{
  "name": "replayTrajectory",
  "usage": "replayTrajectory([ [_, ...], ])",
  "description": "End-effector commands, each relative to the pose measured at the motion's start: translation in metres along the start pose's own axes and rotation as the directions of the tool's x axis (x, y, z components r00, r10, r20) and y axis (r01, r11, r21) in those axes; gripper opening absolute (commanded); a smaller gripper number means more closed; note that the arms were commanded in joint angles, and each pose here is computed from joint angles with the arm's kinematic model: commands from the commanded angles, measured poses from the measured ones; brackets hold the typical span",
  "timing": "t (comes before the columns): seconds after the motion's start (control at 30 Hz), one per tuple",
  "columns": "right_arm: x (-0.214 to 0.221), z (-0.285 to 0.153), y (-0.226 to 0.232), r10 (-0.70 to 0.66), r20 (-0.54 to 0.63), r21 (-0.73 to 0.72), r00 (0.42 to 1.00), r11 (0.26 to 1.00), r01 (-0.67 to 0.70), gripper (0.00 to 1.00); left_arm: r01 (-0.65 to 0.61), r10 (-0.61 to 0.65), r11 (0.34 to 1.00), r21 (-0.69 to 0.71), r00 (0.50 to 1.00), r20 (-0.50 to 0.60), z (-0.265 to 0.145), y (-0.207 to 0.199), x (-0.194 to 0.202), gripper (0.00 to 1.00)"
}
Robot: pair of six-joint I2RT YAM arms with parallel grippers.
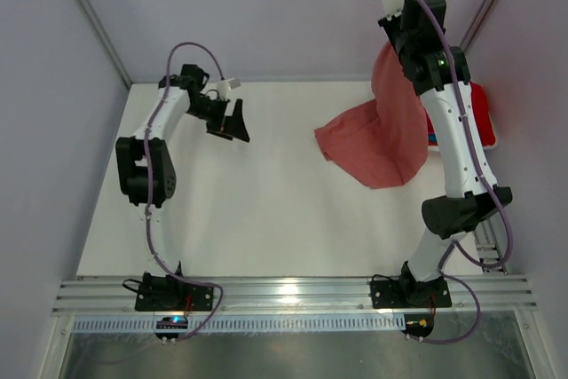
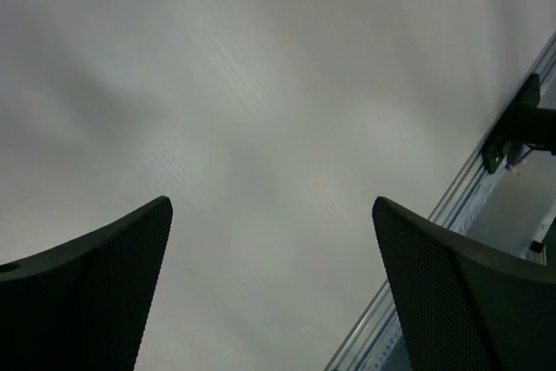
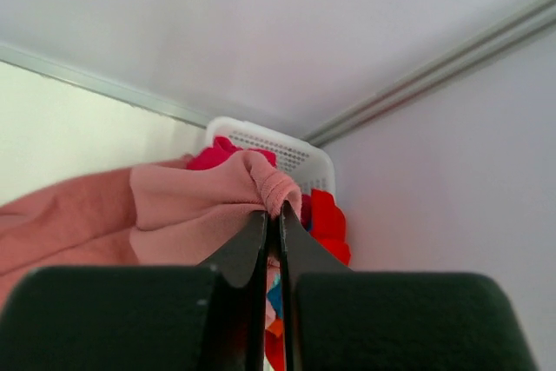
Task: Fold and stack the t-shirts
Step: Flatten the tshirt out
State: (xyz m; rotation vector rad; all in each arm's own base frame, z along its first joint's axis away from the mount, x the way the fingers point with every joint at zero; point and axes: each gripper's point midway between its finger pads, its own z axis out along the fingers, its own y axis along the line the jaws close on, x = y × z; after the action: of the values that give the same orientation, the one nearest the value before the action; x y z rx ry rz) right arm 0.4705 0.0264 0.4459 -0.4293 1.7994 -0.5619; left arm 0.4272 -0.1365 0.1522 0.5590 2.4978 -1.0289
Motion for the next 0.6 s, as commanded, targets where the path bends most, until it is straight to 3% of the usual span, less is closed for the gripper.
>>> replayTrajectory([
  [0.0, -0.045, -0.002, 0.011, 0.068, 0.124, -0.034, 0.990, 0.997, -0.064, 0.03, -0.122, 0.130, 0.987, 0.102, 0.989, -0.068, 0.023, -0.051, 0.006, 0.99],
  [0.27, -0.085, 0.014, 0.076, 0.086, 0.206, -0.109, 0.975, 0.992, -0.064, 0.03, -0.192, 0.224, 0.963, 0.191, 0.961, -0.165, 0.111, -0.098, 0.022, 0.99],
  [0.57, -0.099, 0.008, 0.094, 0.121, 0.237, -0.158, 0.964, 0.984, -0.084, 0.03, -0.409, 0.420, 0.907, 0.097, 0.888, -0.187, 0.205, -0.132, 0.030, 0.99],
])
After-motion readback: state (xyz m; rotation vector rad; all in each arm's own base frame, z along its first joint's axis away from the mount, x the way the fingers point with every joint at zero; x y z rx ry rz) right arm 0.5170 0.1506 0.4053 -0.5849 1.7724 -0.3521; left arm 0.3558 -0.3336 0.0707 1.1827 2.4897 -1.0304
